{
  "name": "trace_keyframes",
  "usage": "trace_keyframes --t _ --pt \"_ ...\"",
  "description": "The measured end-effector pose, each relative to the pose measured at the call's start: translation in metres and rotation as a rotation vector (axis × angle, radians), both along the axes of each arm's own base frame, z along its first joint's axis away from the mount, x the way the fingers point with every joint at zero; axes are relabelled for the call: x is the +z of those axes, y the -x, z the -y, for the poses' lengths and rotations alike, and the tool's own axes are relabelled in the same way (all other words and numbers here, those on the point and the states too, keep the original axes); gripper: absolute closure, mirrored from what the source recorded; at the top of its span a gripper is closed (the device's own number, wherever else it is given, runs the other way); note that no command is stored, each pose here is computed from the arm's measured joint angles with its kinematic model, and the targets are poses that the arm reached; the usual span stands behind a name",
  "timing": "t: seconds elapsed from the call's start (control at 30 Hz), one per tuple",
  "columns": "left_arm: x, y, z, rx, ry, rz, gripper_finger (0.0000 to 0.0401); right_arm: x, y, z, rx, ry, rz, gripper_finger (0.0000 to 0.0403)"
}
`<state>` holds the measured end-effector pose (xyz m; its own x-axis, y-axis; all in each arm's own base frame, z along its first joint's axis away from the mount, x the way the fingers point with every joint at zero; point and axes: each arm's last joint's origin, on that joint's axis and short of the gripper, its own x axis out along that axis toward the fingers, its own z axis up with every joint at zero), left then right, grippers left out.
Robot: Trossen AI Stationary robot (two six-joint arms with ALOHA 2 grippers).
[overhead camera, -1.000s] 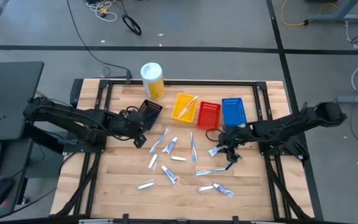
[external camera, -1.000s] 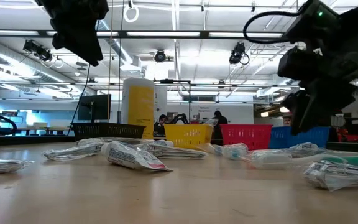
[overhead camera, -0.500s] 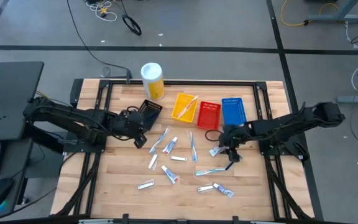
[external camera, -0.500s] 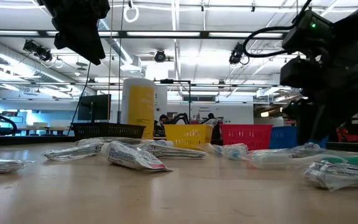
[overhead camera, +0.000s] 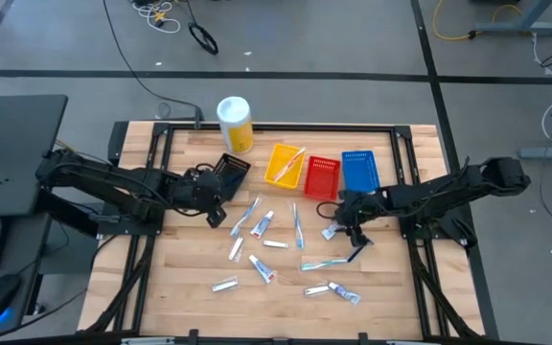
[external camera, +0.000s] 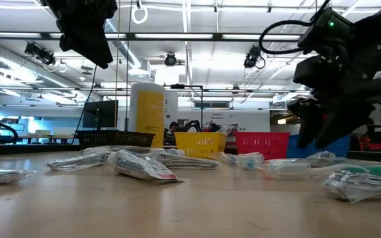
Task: Pick & Place Travel size toiletries
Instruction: Put the white toothpaste into the red bin
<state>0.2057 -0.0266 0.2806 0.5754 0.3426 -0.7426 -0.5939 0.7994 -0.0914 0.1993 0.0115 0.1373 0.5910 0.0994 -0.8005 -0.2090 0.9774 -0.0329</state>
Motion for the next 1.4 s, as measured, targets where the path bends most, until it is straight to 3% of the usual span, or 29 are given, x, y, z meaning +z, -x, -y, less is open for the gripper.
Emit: trace_keyframes --t 0.07,0.3,0.73,1.23,1.4 --pt "0.0 0.0 0.0 0.0 0.0 0.0 0.0241 -0.001 0.001 0.002 -0.026 0.007 -0.019 0.0215" --pt "0.0 0.0 0.0 -0.002 0.003 0.0 0.0241 -0.003 0.005 0.0 -0.057 -0.115 -0.075 0.0215" --pt "0.0 0.0 0.0 -0.003 0.002 0.0 0.0241 -0.019 0.01 0.002 -0.005 -0.002 -0.134 0.0219" --pt "0.0 0.0 0.0 -0.004 -0.001 -0.001 0.0241 -0.019 0.006 0.002 -0.134 -0.086 -0.108 0.0305" --pt "0.0 0.0 -0.001 0.011 -0.023 0.003 0.0241 -0.01 -0.006 0.0 -0.171 -0.166 0.031 0.0311"
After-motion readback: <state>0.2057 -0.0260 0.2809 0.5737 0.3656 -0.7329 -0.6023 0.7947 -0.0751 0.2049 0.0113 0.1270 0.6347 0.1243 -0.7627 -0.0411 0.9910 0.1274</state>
